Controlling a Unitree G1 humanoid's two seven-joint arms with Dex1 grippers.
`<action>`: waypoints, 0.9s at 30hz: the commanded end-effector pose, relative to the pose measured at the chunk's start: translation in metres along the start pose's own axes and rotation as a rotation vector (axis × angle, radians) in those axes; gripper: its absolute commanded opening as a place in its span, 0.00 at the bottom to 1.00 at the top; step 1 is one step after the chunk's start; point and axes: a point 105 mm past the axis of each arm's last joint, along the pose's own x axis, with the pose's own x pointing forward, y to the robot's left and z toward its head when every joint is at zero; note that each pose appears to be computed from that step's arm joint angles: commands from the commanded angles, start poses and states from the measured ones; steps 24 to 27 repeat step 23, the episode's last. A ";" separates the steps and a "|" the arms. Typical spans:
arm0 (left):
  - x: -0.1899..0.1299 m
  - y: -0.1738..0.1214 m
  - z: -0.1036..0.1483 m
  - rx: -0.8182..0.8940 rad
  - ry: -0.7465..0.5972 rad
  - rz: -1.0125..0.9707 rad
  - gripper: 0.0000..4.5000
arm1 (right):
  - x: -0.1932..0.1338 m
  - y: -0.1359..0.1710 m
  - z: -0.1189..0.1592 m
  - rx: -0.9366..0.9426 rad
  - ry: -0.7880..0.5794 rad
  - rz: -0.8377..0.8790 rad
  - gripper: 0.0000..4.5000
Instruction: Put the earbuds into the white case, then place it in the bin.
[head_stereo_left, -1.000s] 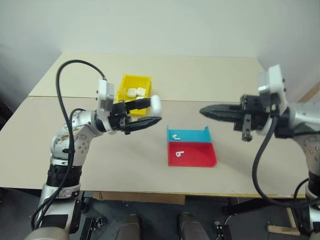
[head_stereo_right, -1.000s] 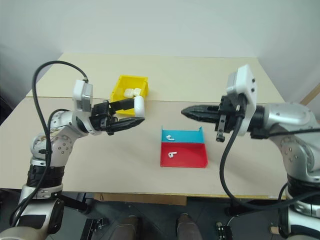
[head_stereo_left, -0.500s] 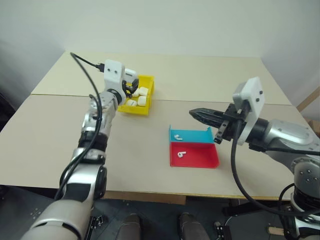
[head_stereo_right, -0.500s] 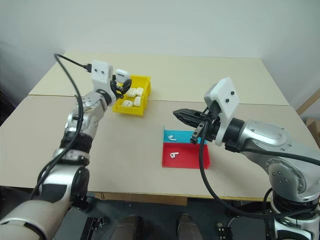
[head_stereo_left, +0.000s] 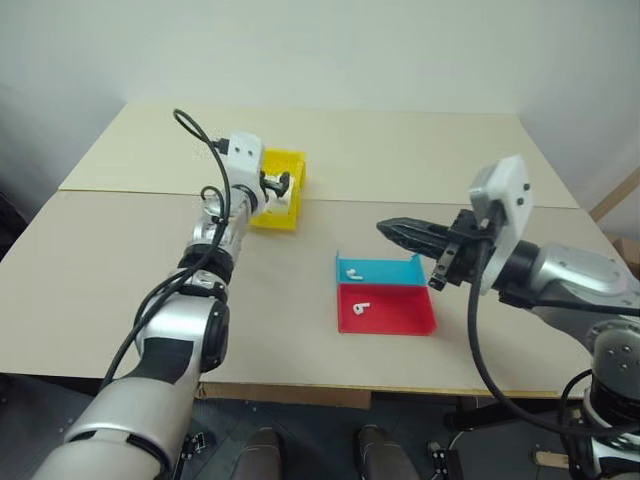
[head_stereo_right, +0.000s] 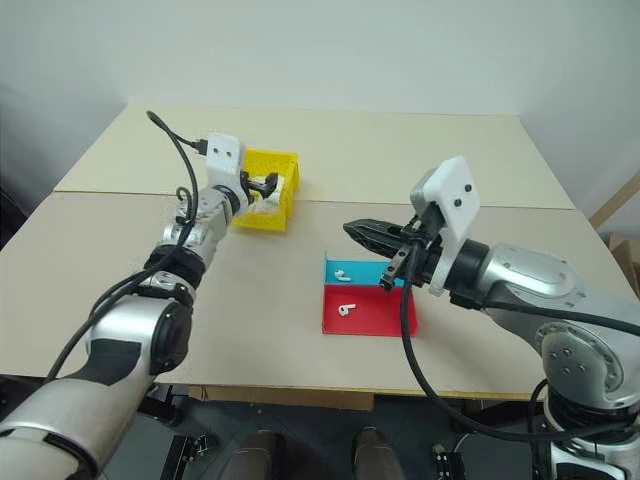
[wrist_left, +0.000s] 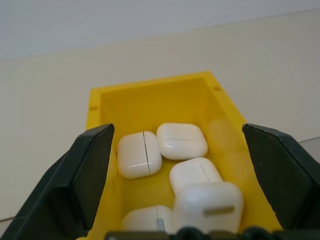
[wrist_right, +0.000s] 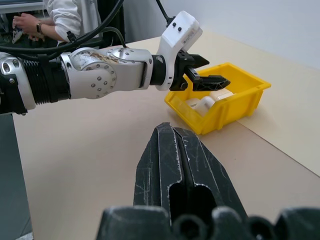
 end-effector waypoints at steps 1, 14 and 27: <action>-0.011 0.010 0.039 0.019 -0.152 -0.067 0.99 | -0.007 0.001 0.013 -0.028 -0.050 -0.010 0.00; -0.187 -0.010 0.039 0.141 -0.189 -0.805 0.99 | -0.033 -0.027 -0.032 -0.045 0.030 -0.041 0.00; -0.258 -0.013 0.028 0.084 -0.041 -1.038 0.99 | -0.059 -0.032 -0.049 -0.100 0.121 0.033 0.00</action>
